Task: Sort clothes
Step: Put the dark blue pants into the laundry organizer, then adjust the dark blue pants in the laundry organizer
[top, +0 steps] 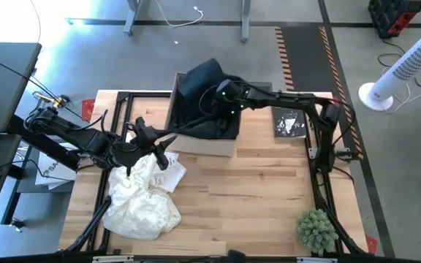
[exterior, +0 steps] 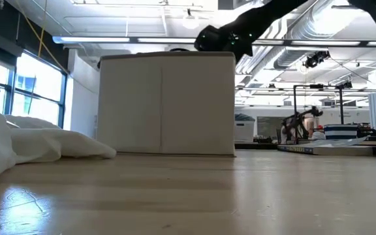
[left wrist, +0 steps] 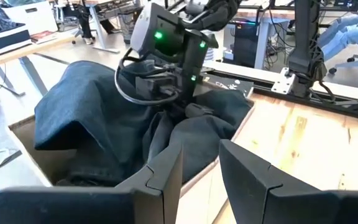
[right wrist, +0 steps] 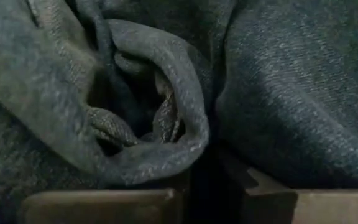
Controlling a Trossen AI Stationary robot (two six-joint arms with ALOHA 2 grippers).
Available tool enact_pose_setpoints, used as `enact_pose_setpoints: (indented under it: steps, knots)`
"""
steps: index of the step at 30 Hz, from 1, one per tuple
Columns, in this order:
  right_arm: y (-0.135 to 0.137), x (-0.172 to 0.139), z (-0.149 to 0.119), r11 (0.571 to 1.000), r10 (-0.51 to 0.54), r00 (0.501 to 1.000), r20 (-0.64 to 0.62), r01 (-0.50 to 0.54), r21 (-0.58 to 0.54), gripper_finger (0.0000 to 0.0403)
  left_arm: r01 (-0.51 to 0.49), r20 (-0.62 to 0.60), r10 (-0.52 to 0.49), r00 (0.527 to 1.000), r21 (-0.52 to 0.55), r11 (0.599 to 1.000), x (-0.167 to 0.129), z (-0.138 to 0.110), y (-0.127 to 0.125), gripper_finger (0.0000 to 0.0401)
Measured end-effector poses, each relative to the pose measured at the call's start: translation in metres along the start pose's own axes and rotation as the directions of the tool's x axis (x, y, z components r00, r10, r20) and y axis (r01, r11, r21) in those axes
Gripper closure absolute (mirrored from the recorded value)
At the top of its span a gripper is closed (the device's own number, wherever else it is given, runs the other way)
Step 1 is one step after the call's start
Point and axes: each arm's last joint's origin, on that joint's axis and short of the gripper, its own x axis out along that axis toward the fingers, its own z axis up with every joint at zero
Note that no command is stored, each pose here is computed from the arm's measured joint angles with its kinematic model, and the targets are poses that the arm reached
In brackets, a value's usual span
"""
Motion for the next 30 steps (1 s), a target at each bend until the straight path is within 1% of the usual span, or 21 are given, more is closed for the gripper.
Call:
enact_pose_setpoints:
  steps: [2,5,7,9,13,15,16,18,19,21,22,24,25,27,30]
  knots:
    - [-0.002,-0.003,0.001,1.000,-0.005,1.000,-0.027,0.005,0.008,0.0363,0.000,0.000,0.000,1.000,0.000,1.000,0.000,0.000,0.000,0.0295]
    - [0.000,-0.024,0.013,1.000,-0.021,0.997,-0.080,0.022,0.015,0.0362,0.000,0.000,0.000,1.000,0.000,1.000,0.000,0.000,0.000,0.0295]
    - [0.003,-0.045,0.025,0.999,-0.025,0.993,-0.111,0.028,0.020,0.0361,0.000,0.000,0.000,1.000,0.000,1.000,0.000,0.000,0.000,0.0295]
    - [0.009,-0.072,0.040,1.000,-0.024,0.993,-0.115,0.026,0.016,0.0360,0.000,-0.001,0.000,1.000,0.001,1.000,0.000,0.000,0.000,0.0295]
    - [0.027,-0.123,0.056,0.999,-0.015,0.991,-0.136,0.010,-0.036,0.0359,-0.003,-0.007,0.003,1.000,0.011,1.000,0.000,-0.001,0.001,0.0295]
    - [0.033,-0.141,0.064,0.996,-0.044,0.994,-0.095,0.036,-0.087,0.0359,-0.003,-0.008,0.003,1.000,0.012,1.000,0.000,-0.001,0.001,0.0295]
    - [0.035,-0.149,0.070,0.991,-0.075,0.996,-0.052,0.069,-0.114,0.0359,-0.003,-0.009,0.003,1.000,0.013,1.000,0.000,-0.001,0.001,0.0295]
    - [0.034,-0.162,0.083,0.980,-0.145,0.987,0.069,0.153,-0.124,0.0359,-0.003,-0.009,0.004,1.000,0.014,1.000,0.000,-0.001,0.001,0.0295]
    - [0.033,-0.165,0.089,0.973,-0.185,0.973,0.138,0.201,-0.112,0.0359,-0.003,-0.009,0.003,1.000,0.013,1.000,0.000,-0.001,0.001,0.0295]
    - [0.028,-0.167,0.102,0.954,-0.262,0.927,0.267,0.291,-0.073,0.0359,-0.003,-0.009,0.003,1.000,0.013,1.000,0.000,-0.001,0.001,0.0295]
    - [0.023,-0.164,0.108,0.944,-0.301,0.899,0.319,0.328,-0.034,0.0359,-0.003,-0.009,0.004,1.000,0.013,1.000,0.000,-0.001,0.001,0.0295]
    - [0.012,-0.154,0.114,0.929,-0.359,0.848,0.390,0.365,0.063,0.0359,-0.004,-0.011,0.004,1.000,0.016,1.000,0.000,-0.002,0.001,0.0295]
    - [0.006,-0.145,0.115,0.927,-0.369,0.837,0.403,0.363,0.096,0.0359,-0.005,-0.013,0.005,1.000,0.019,1.000,0.000,-0.002,0.001,0.0295]
    - [-0.004,-0.118,0.111,0.930,-0.368,0.849,0.380,0.347,0.125,0.0359,-0.006,-0.017,0.006,1.000,0.023,1.000,0.000,-0.003,0.001,0.0295]
    - [-0.011,-0.058,0.087,0.947,-0.320,0.919,0.229,0.300,0.118,0.0359,0.001,-0.025,0.000,1.000,0.028,1.000,0.000,-0.003,0.001,0.0295]
